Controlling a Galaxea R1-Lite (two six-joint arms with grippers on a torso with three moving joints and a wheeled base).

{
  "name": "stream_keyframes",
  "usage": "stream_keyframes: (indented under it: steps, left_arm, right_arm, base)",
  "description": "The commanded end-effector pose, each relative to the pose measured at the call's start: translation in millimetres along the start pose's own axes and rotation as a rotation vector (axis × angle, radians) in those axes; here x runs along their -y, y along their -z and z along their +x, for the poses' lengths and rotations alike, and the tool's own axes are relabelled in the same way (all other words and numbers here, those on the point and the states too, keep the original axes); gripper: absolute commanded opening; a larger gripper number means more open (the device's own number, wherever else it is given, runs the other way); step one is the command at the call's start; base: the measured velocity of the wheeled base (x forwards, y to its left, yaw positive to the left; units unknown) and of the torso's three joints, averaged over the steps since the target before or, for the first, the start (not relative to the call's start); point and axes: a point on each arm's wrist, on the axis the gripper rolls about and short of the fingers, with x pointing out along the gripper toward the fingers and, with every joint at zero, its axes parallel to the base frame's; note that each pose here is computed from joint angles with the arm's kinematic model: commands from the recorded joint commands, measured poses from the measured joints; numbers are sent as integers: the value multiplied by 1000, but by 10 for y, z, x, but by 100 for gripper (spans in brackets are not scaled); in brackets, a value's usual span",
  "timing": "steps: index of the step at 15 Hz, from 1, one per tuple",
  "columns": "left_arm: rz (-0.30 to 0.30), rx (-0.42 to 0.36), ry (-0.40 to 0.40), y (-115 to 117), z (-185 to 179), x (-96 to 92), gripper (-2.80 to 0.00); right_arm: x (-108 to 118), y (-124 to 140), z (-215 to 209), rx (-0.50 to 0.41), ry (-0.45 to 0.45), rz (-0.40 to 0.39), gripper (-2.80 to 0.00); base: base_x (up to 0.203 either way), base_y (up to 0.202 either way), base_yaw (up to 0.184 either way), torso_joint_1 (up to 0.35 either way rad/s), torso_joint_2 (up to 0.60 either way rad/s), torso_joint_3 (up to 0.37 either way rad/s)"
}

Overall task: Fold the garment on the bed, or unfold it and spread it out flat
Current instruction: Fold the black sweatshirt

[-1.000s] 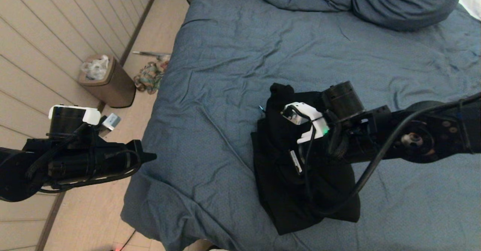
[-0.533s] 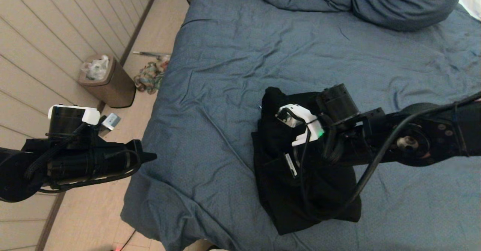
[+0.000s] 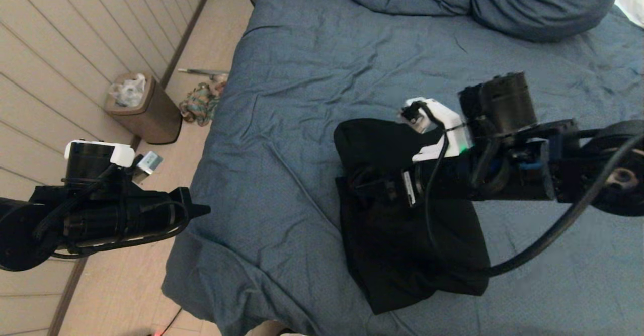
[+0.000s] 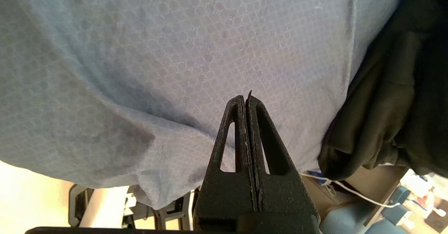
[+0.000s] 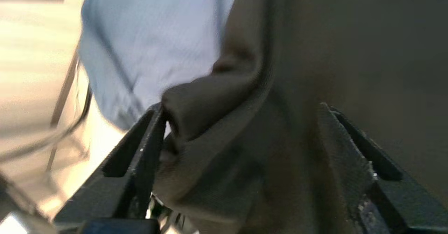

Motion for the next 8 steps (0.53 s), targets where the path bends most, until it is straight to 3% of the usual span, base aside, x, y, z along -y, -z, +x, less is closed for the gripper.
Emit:
stream_keyframes:
  steps: [1, 2, 3, 5, 8]
  left_arm:
    - [1, 10, 6, -13, -18, 14, -280]
    - [1, 10, 6, -13, -19, 15, -280]
    - [0, 8, 4, -8, -19, 12, -280]
    - [-1, 4, 4, -5, -9, 6, -280]
    - [-2, 1, 2, -2, 1, 1, -280]
  right_arm:
    - [79, -129, -249, 83, 37, 6, 0]
    - [178, -179, -292, 105, 72, 25, 0]
    - [280, -224, -320, 125, 106, 64, -280]
    - [412, -356, -348, 178, 138, 176, -280]
    - [648, -395, -59, 168, 232, 299, -280]
  base:
    - [0, 0, 0, 0, 0, 0]
    - [0, 0, 0, 0, 0, 0]
    - [0, 0, 0, 0, 0, 0]
    - [0, 0, 0, 0, 0, 0]
    - [0, 0, 0, 0, 0, 0]
